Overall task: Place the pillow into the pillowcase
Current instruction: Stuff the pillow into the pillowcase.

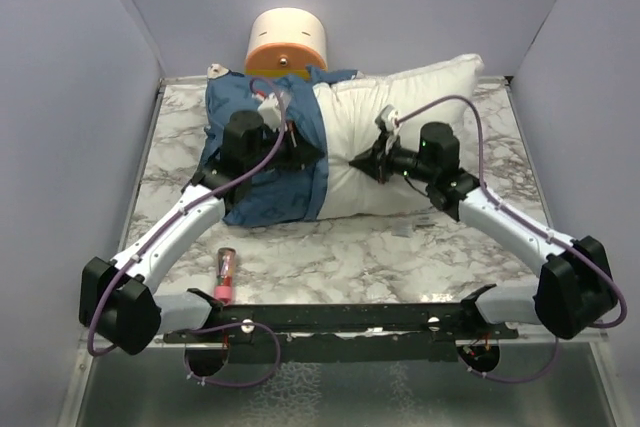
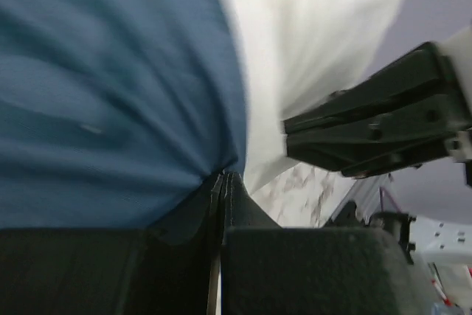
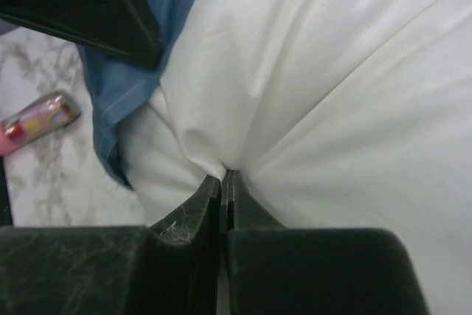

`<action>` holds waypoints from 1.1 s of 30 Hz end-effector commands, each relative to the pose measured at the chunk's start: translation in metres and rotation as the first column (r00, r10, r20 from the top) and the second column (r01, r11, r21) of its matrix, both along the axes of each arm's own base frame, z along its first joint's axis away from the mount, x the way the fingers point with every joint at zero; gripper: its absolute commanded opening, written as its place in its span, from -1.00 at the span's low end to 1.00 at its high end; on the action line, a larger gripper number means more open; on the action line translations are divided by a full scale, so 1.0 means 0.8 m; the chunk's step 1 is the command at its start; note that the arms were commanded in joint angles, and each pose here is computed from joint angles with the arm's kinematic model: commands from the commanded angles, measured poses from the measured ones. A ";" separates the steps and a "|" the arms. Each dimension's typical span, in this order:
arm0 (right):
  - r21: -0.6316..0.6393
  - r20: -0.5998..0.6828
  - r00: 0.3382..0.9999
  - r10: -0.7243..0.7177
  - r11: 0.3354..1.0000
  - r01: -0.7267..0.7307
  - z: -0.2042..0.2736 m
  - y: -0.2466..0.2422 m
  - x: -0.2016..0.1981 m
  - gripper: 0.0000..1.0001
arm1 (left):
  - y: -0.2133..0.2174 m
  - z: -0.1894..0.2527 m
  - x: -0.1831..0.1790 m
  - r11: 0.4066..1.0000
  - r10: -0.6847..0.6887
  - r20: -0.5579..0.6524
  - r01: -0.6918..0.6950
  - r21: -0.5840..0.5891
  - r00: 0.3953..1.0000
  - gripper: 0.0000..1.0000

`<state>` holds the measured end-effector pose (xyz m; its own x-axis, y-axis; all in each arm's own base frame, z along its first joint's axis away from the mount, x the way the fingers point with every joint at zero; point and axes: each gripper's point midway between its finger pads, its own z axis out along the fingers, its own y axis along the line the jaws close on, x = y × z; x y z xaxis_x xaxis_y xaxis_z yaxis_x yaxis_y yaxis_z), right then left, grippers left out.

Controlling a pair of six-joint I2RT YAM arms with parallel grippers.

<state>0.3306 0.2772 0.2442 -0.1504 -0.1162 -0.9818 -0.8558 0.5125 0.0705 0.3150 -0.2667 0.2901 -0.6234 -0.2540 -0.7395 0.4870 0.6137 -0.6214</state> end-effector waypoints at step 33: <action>-0.260 -0.189 0.978 0.083 0.957 -0.131 -0.051 0.040 -0.010 -0.90 | 0.031 -0.029 -0.112 0.990 -0.078 0.053 0.084 -0.113 0.995 -1.00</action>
<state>0.3575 0.3150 0.2549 -0.1057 -0.3657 -0.9247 -0.8899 0.4497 -0.0761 0.2347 -0.2486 0.2392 -0.6860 -0.2759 -0.6733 0.4915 0.5066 -0.7084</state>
